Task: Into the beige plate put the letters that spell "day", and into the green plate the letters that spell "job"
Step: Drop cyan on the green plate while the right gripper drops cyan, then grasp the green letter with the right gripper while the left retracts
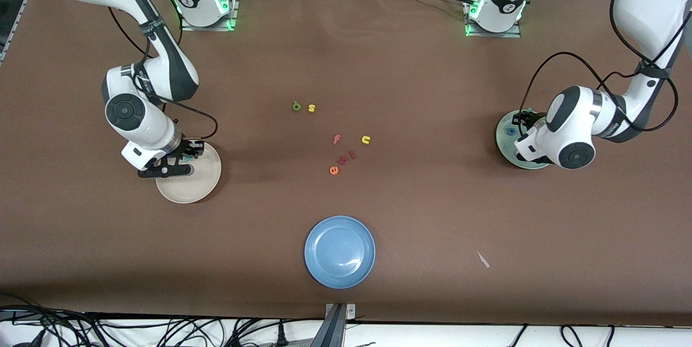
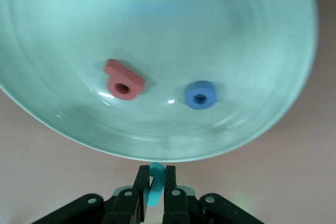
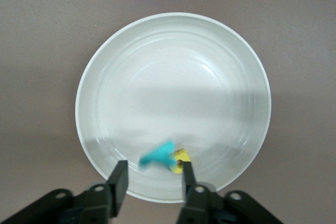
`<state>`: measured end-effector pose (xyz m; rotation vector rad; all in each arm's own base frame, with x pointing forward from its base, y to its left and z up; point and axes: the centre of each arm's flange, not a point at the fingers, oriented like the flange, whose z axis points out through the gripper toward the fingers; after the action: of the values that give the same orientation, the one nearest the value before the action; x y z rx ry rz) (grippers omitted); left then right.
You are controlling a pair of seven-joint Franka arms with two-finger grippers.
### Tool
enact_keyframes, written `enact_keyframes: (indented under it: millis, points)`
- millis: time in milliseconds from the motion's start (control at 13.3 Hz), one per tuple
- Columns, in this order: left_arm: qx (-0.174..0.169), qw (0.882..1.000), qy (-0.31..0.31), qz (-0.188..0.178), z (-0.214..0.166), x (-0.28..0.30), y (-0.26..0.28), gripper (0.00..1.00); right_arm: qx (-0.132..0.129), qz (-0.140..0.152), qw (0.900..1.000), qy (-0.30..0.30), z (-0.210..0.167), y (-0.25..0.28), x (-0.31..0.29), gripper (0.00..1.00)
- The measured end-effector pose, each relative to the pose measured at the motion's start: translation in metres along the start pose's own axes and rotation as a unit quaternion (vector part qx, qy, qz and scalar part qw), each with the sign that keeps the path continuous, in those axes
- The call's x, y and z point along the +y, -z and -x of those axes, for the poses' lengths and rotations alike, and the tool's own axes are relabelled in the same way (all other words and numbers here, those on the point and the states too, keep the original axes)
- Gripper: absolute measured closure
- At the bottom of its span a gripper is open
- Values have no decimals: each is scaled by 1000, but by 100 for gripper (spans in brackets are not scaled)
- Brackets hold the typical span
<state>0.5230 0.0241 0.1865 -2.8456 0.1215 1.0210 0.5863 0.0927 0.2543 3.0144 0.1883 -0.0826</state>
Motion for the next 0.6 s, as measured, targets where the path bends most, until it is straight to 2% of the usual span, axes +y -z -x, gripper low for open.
enact_keyframes:
  millis: [150, 225, 450, 600]
  points:
    - [9, 1000, -7, 6, -1, -9, 1, 88, 0, 0, 1000, 2, 0, 0, -3, 29]
    - [12, 1000, -7, 8, -2, -10, 2, 81, 0, -1, 1000, 0, 0, 0, -3, 28]
    - [24, 1000, -6, 7, -3, -11, 12, 48, 0, -6, 999, -35, 2, 1, -21, 29]
    - [38, 999, -7, -1, 4, -7, 51, 25, -2, -14, 997, -72, 9, 3, -61, 29]
